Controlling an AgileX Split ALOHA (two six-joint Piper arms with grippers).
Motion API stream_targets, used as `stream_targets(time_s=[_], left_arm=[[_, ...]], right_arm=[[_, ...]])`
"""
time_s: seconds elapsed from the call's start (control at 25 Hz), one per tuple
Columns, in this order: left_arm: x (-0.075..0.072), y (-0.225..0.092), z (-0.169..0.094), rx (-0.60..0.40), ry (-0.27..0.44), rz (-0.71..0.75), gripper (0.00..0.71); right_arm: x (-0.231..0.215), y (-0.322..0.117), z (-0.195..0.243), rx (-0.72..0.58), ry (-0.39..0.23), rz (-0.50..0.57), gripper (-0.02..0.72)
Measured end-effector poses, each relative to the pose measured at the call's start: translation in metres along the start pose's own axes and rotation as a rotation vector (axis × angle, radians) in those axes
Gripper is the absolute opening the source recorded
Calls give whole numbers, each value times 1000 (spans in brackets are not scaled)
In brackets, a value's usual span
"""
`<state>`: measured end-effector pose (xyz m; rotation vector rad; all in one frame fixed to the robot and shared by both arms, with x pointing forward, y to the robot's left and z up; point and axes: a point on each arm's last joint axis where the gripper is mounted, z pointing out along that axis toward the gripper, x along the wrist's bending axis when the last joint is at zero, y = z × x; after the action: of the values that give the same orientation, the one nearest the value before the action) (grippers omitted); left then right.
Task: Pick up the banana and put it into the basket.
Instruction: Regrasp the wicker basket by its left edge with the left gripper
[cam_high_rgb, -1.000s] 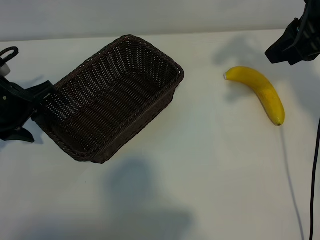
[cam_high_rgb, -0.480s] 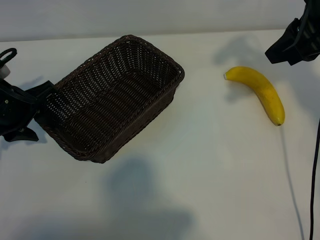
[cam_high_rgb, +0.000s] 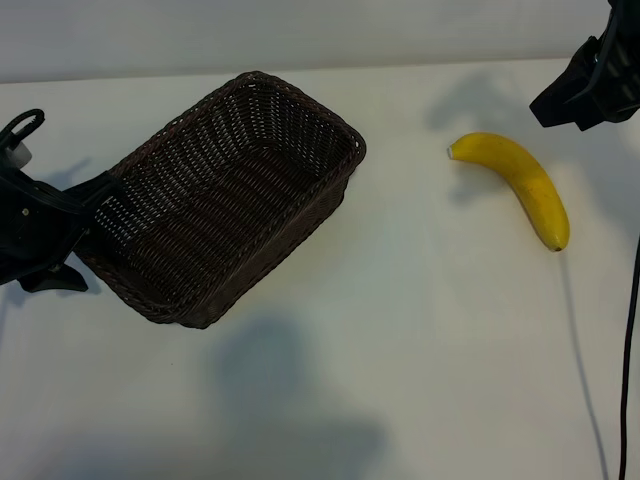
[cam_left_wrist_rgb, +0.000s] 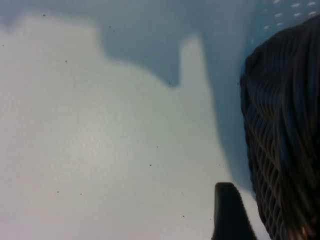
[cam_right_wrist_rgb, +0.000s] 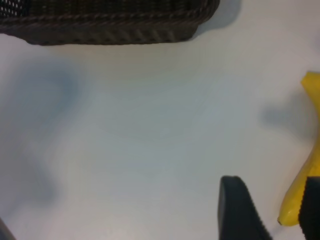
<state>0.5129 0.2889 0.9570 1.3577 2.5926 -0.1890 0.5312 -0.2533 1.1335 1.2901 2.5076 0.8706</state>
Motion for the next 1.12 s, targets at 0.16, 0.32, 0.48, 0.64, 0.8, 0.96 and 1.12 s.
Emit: stream_targets(time_s=[0.16, 0.32, 0.48, 0.64, 0.8, 0.96, 1.12], left_arm=[[0, 1, 0, -16, -7, 0, 438], [-3, 5, 0, -51, -29, -8, 438], [-4, 6, 0, -64, -47, -18, 438], [-4, 7, 3, -60, -47, -5, 438], [-3, 9, 16, -20, -29, -21, 438], [-3, 10, 23, -9, -31, -26, 436], [-4, 12, 23, -24, -41, -16, 332]], right_arm=[[0, 0, 0, 0, 0, 0, 335], [0, 0, 0, 0, 0, 0, 335], [0, 0, 0, 0, 0, 0, 335], [0, 0, 0, 0, 0, 0, 335], [0, 0, 0, 0, 0, 0, 335], [0, 0, 0, 0, 0, 0, 335], [0, 0, 0, 0, 0, 0, 335]])
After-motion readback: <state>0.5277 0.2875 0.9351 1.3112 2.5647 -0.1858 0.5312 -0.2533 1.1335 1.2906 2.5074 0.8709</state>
